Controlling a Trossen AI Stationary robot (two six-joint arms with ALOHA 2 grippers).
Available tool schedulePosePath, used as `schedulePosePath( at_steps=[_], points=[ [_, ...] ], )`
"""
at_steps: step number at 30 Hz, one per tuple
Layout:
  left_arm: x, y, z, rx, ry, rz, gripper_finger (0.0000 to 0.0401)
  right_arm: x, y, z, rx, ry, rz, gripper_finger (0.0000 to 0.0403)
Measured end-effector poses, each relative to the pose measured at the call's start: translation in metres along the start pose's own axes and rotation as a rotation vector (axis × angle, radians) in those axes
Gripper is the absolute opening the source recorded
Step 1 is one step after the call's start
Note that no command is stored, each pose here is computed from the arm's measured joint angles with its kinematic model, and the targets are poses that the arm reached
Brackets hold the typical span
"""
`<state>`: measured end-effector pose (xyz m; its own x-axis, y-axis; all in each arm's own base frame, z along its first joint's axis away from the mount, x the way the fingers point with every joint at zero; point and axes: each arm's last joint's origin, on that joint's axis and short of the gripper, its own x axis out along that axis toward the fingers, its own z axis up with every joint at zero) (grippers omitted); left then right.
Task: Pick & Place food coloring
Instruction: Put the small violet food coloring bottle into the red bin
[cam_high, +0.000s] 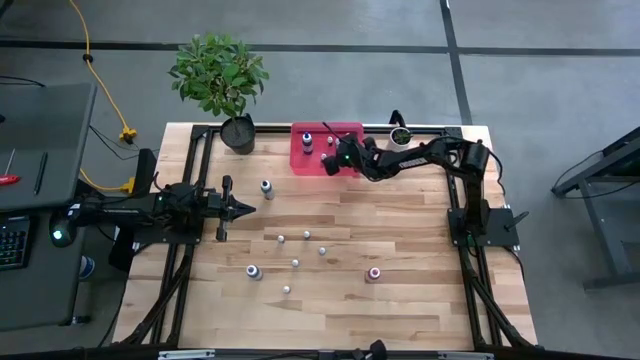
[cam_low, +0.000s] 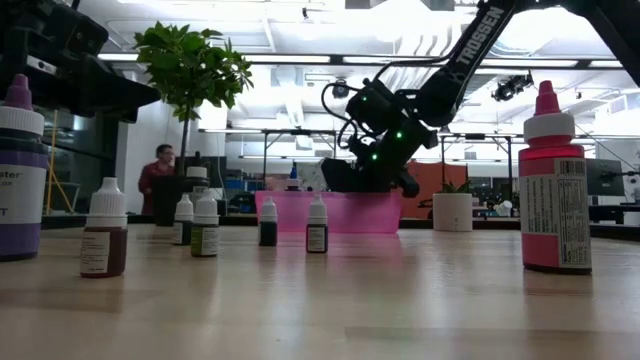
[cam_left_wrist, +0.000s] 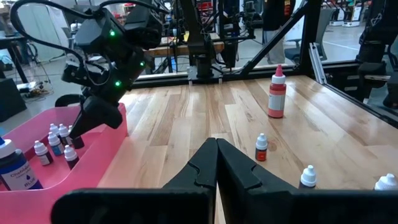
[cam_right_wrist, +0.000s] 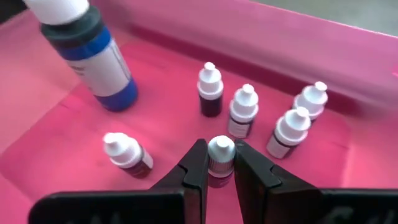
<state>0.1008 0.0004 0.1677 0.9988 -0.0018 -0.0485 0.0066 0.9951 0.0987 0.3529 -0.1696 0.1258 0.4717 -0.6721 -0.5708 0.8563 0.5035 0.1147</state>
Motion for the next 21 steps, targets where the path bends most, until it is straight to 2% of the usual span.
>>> schedulePosePath(
  at_steps=[4,13,21],
  points=[
    [0.0000,0.0000,-0.0001,0.000,0.000,0.000,0.0000,-0.0001,0.0008,0.0007,0.002,-0.007,0.007,0.0049],
    [0.0000,0.0000,-0.0001,0.000,0.000,0.000,0.0000,0.0004,-0.0002,0.0010,-0.002,-0.008,0.002,0.0096],
    [0.0000,0.0000,-0.0001,0.000,0.000,0.000,0.0000,0.0004,-0.0001,0.0009,-0.039,-0.007,0.001,0.0100]
  ],
)
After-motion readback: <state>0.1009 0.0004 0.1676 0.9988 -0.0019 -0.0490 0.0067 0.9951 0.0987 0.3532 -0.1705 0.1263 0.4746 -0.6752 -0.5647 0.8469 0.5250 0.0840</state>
